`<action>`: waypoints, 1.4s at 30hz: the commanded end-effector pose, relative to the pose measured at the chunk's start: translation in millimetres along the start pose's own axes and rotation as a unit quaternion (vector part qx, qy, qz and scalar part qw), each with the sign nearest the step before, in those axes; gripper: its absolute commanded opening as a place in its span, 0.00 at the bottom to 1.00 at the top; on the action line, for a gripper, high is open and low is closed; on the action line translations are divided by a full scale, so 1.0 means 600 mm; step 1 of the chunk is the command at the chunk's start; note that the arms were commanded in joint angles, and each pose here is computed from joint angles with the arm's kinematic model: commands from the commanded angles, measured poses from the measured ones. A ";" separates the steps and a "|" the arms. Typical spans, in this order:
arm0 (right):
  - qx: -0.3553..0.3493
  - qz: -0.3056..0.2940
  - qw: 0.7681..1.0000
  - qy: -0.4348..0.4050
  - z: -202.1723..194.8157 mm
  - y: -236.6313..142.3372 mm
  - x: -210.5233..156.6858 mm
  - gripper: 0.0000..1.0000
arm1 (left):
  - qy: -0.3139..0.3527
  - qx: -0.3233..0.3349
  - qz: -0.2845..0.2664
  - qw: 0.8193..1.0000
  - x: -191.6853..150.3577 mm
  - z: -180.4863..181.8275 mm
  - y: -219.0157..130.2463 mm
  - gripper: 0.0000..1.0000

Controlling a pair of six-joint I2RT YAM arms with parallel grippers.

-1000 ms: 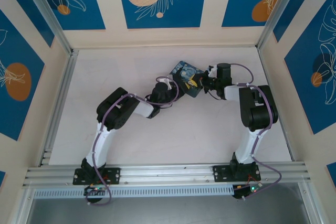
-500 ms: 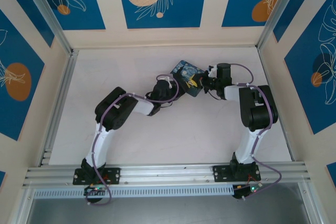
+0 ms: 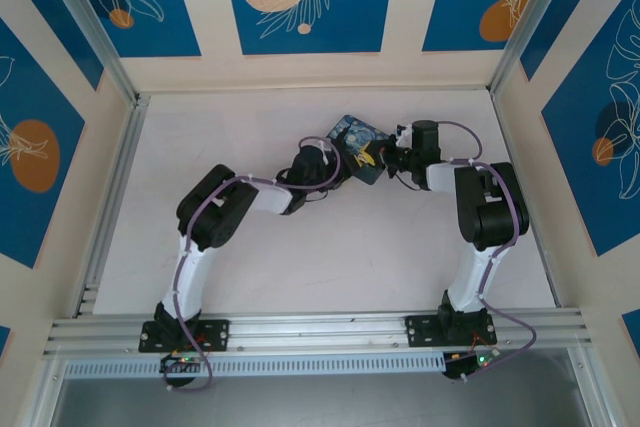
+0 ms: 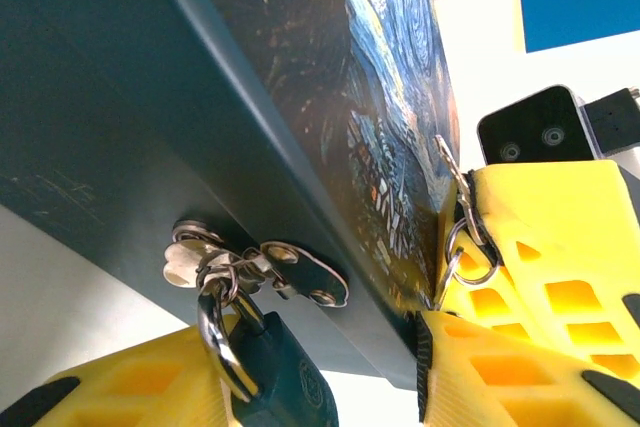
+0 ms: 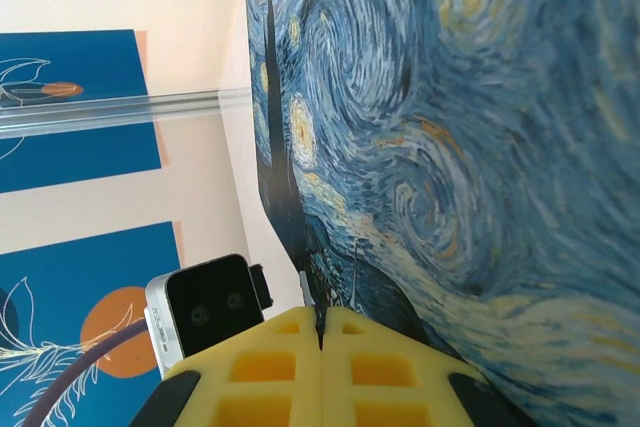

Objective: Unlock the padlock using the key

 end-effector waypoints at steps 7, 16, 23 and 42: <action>-0.028 0.017 0.999 0.033 -0.028 0.013 -0.018 0.00 | -0.057 0.268 0.071 0.959 -0.066 0.226 -0.045 0.43; -0.029 0.018 0.999 0.034 -0.031 0.013 -0.020 0.00 | -0.065 0.273 0.067 0.957 -0.066 0.233 -0.042 0.34; -0.029 0.017 0.999 0.034 -0.030 0.012 -0.021 0.00 | -0.067 0.275 0.066 0.957 -0.067 0.237 -0.041 0.46; -0.030 0.015 0.999 0.037 -0.036 0.012 -0.024 0.00 | -0.138 0.302 0.091 0.939 -0.087 0.244 -0.049 0.46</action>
Point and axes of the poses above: each hand's point on the last joint's axis, 136 mm out from that joint toward the fingers, its own y axis out along the fingers, its own z axis along the line the jaws close on, x = y × z, the point moved 4 cm from there along -y, back along the fingers
